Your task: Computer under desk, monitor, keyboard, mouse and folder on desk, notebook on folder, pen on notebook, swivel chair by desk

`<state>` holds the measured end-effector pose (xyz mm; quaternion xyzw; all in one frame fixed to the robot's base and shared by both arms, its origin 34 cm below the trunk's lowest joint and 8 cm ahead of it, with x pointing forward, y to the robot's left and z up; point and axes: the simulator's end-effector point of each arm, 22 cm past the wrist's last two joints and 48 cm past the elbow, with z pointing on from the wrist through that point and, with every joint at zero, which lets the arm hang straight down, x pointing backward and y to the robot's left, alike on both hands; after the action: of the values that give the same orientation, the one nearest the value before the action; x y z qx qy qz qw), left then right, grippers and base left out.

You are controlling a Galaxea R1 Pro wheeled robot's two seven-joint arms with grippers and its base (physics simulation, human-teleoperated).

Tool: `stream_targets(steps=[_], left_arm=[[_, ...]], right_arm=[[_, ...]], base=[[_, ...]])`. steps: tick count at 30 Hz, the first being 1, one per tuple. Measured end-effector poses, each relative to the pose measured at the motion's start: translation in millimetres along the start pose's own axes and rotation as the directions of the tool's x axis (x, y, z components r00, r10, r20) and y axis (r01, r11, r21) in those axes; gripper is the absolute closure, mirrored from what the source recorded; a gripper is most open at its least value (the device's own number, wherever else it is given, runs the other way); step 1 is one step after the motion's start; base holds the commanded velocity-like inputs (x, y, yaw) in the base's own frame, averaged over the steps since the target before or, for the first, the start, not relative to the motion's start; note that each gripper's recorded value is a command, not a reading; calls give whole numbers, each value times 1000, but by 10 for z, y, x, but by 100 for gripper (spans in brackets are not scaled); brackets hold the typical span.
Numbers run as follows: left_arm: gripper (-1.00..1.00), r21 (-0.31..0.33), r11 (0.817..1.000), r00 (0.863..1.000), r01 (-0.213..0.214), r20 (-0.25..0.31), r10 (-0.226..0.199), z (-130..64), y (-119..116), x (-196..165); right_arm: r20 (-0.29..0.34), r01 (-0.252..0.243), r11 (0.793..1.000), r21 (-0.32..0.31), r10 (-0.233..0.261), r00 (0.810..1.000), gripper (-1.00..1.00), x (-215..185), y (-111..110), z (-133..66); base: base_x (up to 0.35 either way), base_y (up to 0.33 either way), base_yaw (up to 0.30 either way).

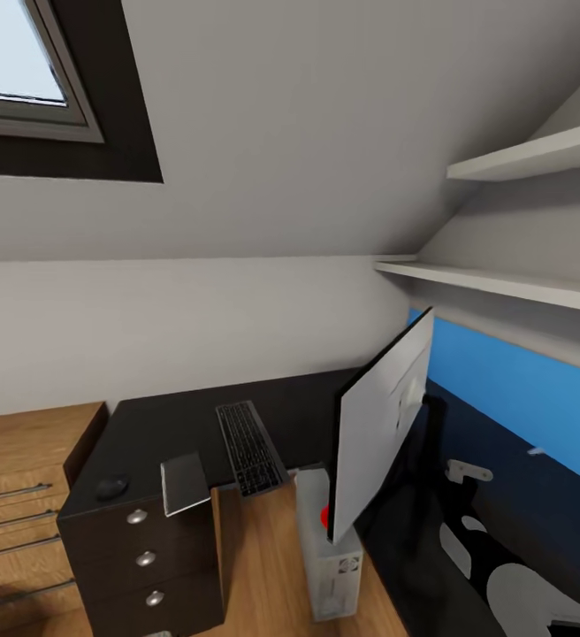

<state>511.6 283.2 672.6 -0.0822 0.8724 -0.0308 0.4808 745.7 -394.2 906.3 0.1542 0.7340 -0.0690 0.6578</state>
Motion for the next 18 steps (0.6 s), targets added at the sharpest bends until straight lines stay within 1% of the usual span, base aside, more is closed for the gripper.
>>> stream_targets(steps=[6, 18], left_arm=[[-100, 0, 1000, 1000, 0, 0, 0, 2, 0, 1], [-100, 0, 1000, 1000, 0, -2, 0, 3, 0, 4]], right_arm=[[0, 1, 1000, 1, -1, 1000, -100, 1, -6, 3], [1, 1, 1000, 1, -1, 1000, -100, 1, -11, 4]], base=[[107, 0, 0], [17, 0, 0]])
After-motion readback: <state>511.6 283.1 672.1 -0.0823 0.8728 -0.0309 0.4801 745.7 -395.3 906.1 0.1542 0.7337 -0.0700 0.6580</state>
